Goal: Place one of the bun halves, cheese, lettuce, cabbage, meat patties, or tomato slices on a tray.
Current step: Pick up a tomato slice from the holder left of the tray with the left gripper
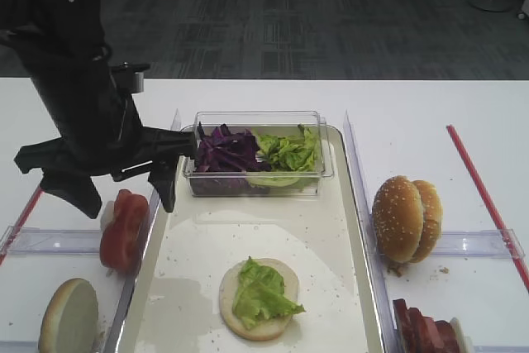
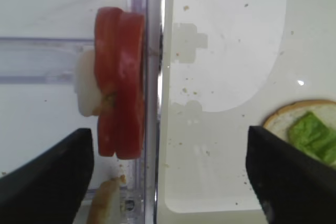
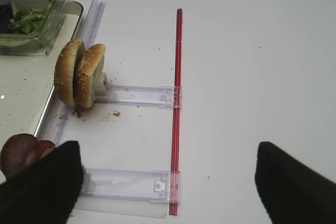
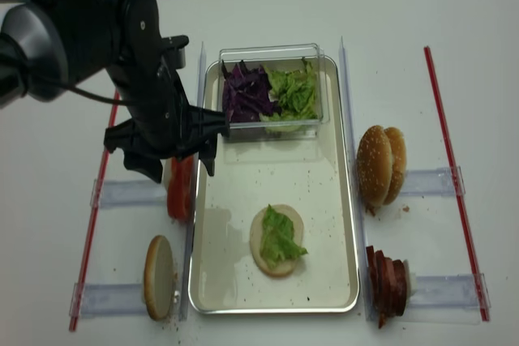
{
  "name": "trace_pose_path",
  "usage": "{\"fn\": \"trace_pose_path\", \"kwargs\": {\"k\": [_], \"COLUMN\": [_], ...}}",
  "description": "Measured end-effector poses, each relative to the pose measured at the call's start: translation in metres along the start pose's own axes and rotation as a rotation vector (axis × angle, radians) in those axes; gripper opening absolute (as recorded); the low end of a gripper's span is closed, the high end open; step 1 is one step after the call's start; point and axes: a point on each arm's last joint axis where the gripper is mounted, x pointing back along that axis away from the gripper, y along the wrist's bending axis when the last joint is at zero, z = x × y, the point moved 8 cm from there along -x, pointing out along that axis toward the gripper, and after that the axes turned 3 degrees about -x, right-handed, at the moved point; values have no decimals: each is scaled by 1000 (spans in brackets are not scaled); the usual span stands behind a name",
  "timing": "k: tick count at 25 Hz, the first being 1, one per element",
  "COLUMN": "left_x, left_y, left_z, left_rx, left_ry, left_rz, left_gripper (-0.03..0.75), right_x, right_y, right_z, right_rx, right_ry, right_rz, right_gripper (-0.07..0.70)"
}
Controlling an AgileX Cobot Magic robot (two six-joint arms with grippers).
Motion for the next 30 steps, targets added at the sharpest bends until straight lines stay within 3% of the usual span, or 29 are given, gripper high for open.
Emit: {"fn": "trace_pose_path", "kwargs": {"k": [7, 14, 24, 30], "left_x": [0, -21, -25, -36], "left_y": [-5, -8, -11, -10], "left_z": [-5, -3, -7, -6], "left_rx": [9, -6, -15, -22], "left_ry": [-29, 33, 17, 52], "left_rz": [29, 15, 29, 11], "left_gripper": [536, 535, 535, 533], "right_x": [0, 0, 0, 0], "right_y": [0, 0, 0, 0], "right_z": [0, 0, 0, 0], "right_rx": [0, 0, 0, 0], "right_ry": [0, 0, 0, 0], "right_rz": [0, 0, 0, 0], "right_gripper": [676, 676, 676, 676]}}
